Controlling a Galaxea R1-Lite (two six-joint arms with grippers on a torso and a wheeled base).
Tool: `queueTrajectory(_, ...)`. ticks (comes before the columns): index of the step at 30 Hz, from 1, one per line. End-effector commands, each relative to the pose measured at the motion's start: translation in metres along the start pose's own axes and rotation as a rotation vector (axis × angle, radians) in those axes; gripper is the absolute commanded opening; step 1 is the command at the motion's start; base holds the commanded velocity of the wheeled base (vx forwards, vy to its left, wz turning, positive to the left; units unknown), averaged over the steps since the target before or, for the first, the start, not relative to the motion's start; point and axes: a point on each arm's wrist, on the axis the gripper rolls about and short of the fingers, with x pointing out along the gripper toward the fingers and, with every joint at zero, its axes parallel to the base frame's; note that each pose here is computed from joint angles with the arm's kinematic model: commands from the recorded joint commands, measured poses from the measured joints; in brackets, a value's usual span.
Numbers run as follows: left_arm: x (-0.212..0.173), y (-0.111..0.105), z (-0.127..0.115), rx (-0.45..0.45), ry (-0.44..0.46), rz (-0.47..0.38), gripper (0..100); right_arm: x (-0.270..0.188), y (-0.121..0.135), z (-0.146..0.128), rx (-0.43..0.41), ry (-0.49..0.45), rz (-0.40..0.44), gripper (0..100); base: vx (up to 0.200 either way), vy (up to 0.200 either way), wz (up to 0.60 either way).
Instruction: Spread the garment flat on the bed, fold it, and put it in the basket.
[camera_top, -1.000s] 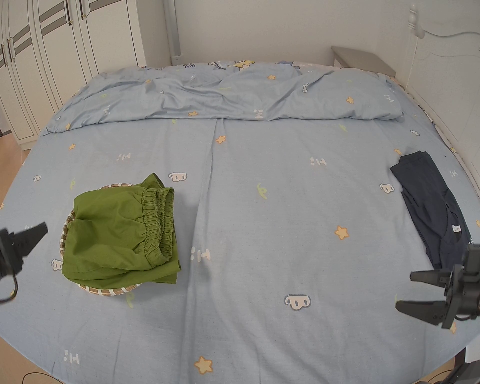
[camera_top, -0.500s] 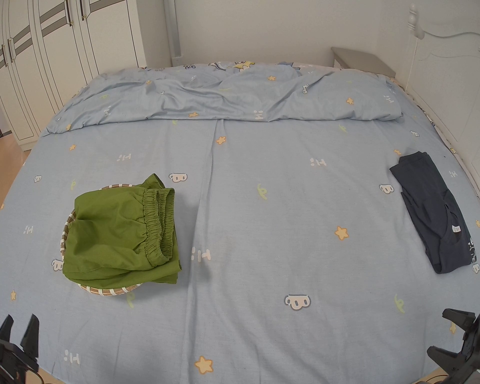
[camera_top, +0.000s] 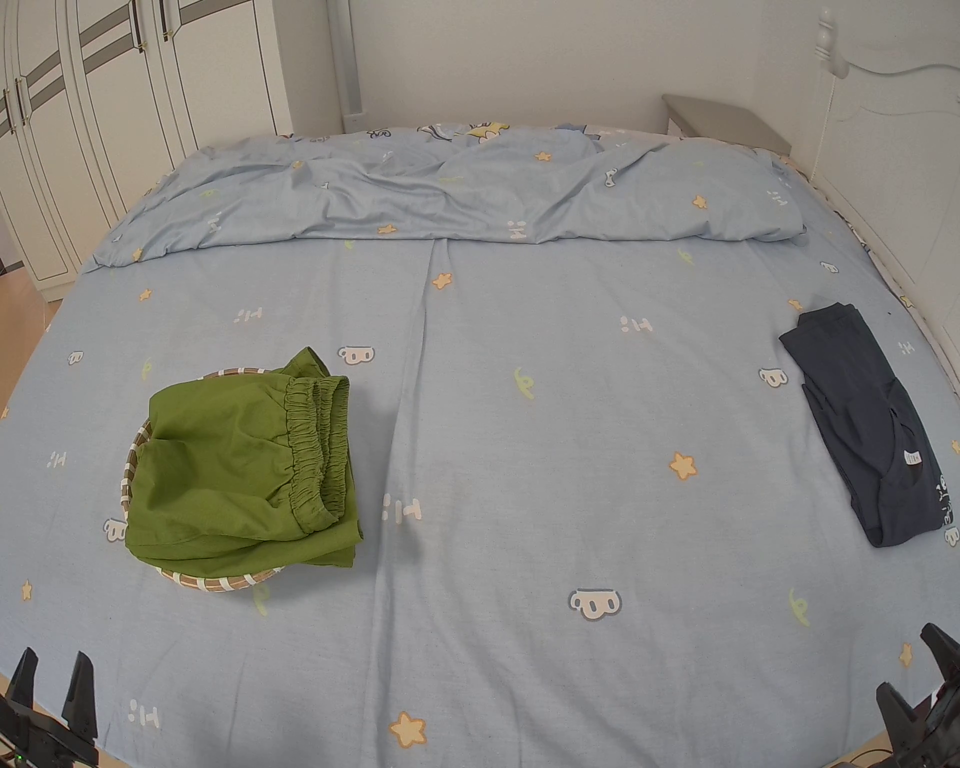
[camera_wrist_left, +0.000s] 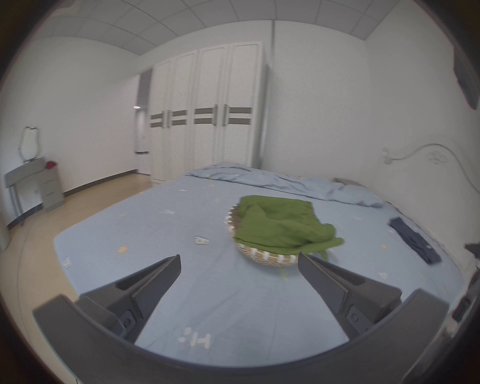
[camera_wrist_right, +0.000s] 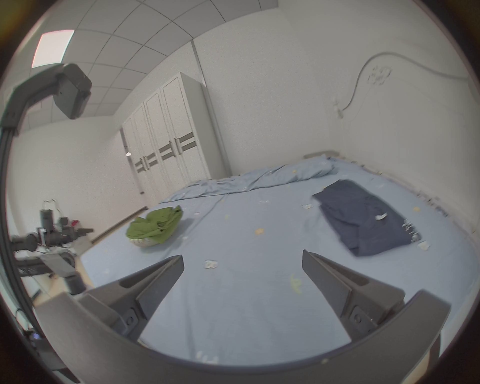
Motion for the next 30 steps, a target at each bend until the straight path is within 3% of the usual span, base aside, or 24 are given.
queueTrajectory(1,0.0003,-0.0017,-0.0038,0.092,0.025,-0.157,100,-0.0008,-0.0029,-0.0063,-0.085,-0.057,-0.127,100,0.0,0.0,0.0)
queueTrajectory(3,-0.001,-0.0025,-0.0074,0.199,0.02,-0.203,100,0.0,-0.005,-0.0055,-0.093,-0.093,-0.208,100,0.0,0.0,0.0)
queueTrajectory(5,-0.0052,-0.0024,-0.009,0.228,-0.033,-0.224,100,0.0003,-0.007,-0.0055,-0.092,-0.118,-0.286,100,0.0,0.0,0.0)
queueTrajectory(7,-0.0051,-0.0019,-0.0091,0.17,-0.027,-0.202,100,0.0005,-0.0095,-0.0094,-0.097,-0.092,-0.368,100,0.0,0.0,0.0)
queueTrajectory(11,-0.0048,-0.0014,-0.0086,0.137,-0.027,-0.175,100,0.0006,-0.0095,-0.0105,-0.106,-0.079,-0.36,100,0.0,0.0,0.0)
queueTrajectory(17,-0.005,-0.003,-0.0088,0.196,-0.02,-0.252,100,0.0012,-0.0099,-0.0117,-0.106,-0.047,-0.353,100,0.0,0.0,0.0)
queueTrajectory(30,-0.005,-0.0032,-0.0089,0.193,-0.019,-0.255,100,0.0009,-0.0096,-0.0109,-0.109,-0.07,-0.359,100,0.0,0.0,0.0)
